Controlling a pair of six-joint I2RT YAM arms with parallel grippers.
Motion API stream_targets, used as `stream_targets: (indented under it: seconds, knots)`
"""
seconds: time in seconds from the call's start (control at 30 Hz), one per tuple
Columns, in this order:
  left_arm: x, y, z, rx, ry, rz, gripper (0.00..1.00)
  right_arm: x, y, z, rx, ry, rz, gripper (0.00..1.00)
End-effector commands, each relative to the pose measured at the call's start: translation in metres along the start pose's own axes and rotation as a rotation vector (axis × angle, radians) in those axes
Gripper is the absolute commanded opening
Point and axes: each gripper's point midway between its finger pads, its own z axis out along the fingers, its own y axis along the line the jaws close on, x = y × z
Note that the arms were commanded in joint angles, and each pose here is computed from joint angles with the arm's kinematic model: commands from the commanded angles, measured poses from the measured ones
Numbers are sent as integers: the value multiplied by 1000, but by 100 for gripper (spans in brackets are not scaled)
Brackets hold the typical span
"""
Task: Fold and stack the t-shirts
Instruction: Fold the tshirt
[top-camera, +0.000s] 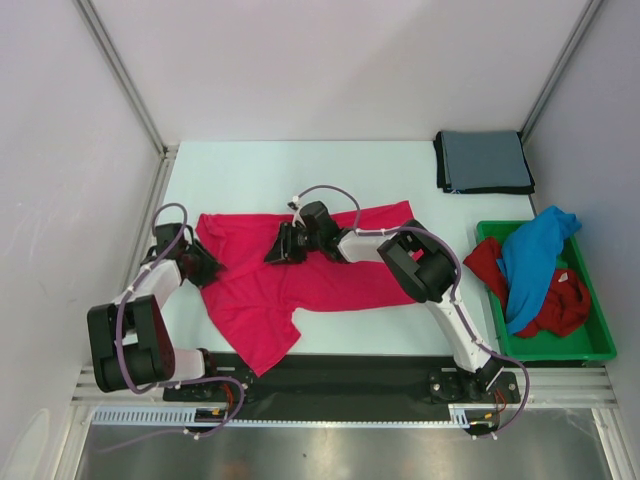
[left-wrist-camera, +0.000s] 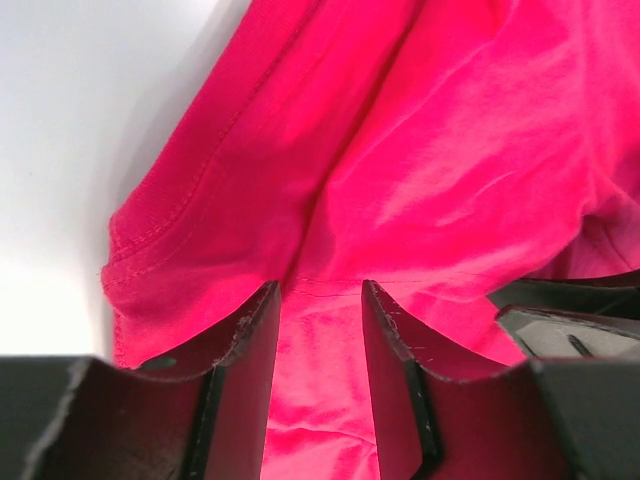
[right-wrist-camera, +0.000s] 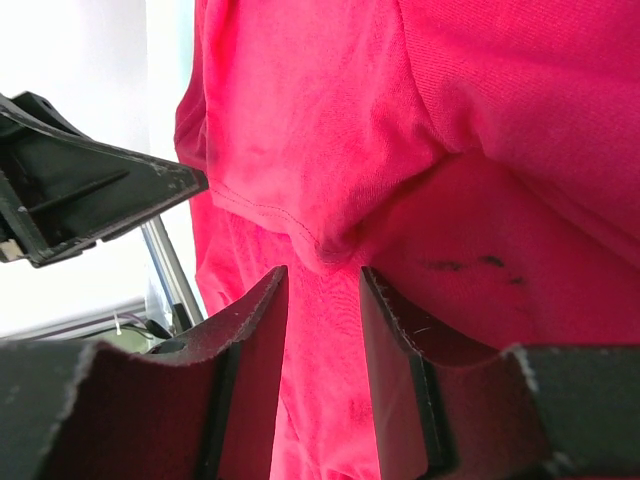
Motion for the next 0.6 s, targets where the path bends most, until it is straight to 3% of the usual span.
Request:
stream_targets:
  seconds: [0.0,0.23,0.57]
  knots:
    - [5,7,4,-26,8,-6,44,-10,16,4,-44,-24,-23,41]
    - [10,11,13,-28,26,0,35,-3,18,9,-43,-9,-24,47]
    - [5,4,3,3,-8,1,26,-1,12,15,-23,-7,-9,43]
